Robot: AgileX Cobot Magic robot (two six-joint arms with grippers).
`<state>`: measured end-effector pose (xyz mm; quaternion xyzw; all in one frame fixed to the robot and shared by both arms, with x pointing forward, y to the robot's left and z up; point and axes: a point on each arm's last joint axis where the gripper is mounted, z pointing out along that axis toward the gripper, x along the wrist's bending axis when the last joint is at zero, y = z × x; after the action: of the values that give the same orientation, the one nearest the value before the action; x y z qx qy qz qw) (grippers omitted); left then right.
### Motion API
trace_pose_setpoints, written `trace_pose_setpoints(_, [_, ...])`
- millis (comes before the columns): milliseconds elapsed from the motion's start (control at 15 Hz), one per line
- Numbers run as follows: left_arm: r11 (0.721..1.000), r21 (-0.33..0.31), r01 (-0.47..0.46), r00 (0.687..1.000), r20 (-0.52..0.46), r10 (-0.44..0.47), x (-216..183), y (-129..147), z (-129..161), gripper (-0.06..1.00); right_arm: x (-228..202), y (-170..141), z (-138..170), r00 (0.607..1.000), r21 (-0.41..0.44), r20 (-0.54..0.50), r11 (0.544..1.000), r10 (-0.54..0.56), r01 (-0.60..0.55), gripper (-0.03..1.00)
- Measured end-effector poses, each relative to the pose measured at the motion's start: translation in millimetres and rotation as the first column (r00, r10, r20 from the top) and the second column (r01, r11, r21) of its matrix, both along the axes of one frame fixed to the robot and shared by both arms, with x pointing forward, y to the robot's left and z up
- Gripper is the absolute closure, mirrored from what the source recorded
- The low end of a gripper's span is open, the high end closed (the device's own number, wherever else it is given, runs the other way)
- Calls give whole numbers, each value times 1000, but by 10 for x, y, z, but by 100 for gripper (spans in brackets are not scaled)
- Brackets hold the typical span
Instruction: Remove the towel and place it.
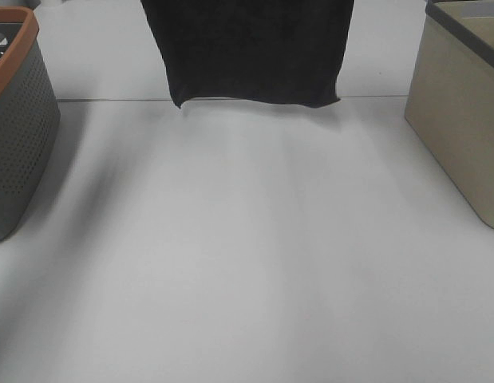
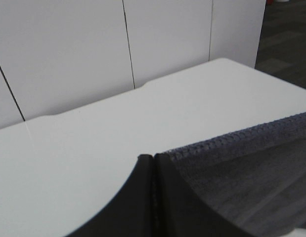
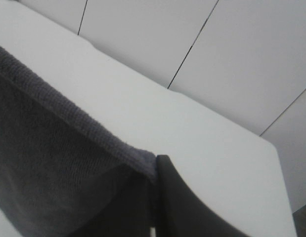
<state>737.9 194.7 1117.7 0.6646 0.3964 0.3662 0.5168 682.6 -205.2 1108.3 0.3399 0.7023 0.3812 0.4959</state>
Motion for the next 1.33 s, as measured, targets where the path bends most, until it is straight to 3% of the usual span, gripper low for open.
trace_pose_setpoints(200, [990,141,3,994,-107,12,-160,-115,-590,94,-369,-36,-732,993,9,-109,999,43,-42,95])
trace_pose_setpoints(333, [970,241,-34,991,-116,64,-516,-300,-852,94,-714,-120,-890,993,25,-97,998,64,-62,95])
trace_pose_setpoints(400, [965,259,-48,989,-124,83,-701,-312,-894,94,-844,-141,-956,992,29,-104,997,71,-69,95])
trace_pose_setpoints(733, [964,265,-28,948,-299,110,-1369,-165,-1275,94,-1263,-146,-1271,965,-35,-202,984,166,-177,95])
trace_pose_setpoints(933, [960,280,21,892,-439,109,-1683,-85,-1640,94,-1592,-111,-1618,901,-4,-336,956,274,-292,95])
trace_pose_setpoints(1333, [959,270,84,837,-541,79,-1871,-56,-1846,94,-1845,-118,-2099,800,18,-505,931,324,-365,95])
